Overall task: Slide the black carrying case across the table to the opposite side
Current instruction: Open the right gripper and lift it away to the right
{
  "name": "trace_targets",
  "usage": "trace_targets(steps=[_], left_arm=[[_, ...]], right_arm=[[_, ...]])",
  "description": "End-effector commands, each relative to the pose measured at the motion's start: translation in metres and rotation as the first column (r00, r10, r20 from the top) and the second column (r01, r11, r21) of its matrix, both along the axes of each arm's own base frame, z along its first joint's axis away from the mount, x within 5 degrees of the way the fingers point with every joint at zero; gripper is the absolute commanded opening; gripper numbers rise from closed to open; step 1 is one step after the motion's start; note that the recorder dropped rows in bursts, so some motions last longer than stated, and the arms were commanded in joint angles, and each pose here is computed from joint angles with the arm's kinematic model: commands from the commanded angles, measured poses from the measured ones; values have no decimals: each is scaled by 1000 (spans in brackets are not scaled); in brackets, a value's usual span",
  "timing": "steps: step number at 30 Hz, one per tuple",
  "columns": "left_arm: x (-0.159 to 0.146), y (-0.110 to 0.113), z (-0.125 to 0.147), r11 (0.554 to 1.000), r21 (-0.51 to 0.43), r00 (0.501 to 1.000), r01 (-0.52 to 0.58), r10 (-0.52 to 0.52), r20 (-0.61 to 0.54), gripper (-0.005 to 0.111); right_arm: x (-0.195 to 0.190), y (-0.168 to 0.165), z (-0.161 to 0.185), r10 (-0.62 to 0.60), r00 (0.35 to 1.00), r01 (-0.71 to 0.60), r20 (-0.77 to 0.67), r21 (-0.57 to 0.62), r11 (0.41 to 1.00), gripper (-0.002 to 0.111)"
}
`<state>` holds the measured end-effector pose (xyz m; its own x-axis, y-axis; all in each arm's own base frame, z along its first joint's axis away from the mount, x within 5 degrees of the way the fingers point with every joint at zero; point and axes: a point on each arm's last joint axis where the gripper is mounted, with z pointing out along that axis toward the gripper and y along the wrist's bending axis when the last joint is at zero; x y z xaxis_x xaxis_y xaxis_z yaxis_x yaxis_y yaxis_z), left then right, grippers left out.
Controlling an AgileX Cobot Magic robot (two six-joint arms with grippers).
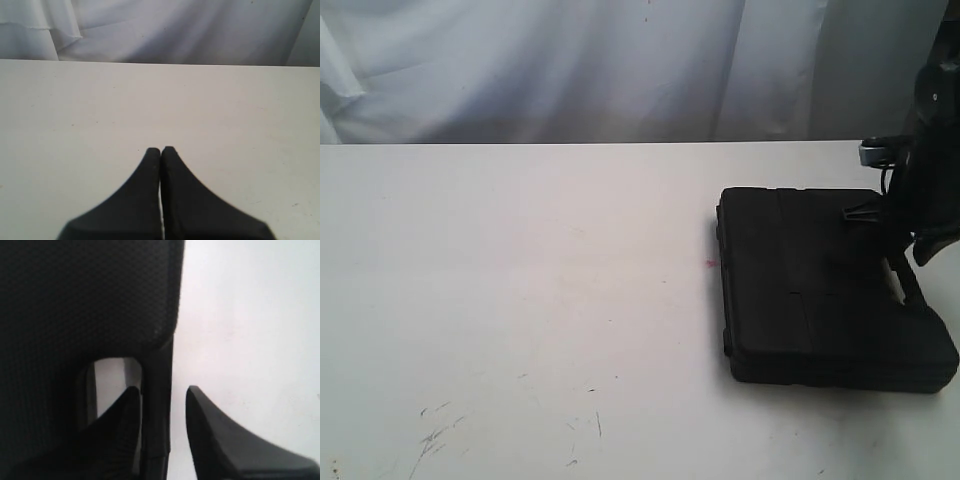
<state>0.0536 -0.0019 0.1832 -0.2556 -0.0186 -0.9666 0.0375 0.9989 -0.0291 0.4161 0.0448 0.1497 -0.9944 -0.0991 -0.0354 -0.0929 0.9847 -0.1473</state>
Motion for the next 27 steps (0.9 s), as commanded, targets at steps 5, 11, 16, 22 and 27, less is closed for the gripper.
trace_targets(steps=[5,11,16,22,27], left_arm=[[0,0,0,1000,-2,1000,-1,1,11,0],[0,0,0,1000,-2,1000,-1,1,11,0],[0,0,0,1000,-2,1000,-1,1,11,0],[0,0,0,1000,-2,1000,-1,1,11,0],[0,0,0,1000,-2,1000,-1,1,11,0]], right_arm=[[-4,-6,39,-48,995,43,92,57,997,41],[-23,8,108,-114,970,59,213,249,967,31],[-74,22,179,-70,918,-112,390,426,898,0],[-171,31,224,-71,764,-277,642,425,862,0],[-245,24,232,-99,634,-379,767,419,825,0]])
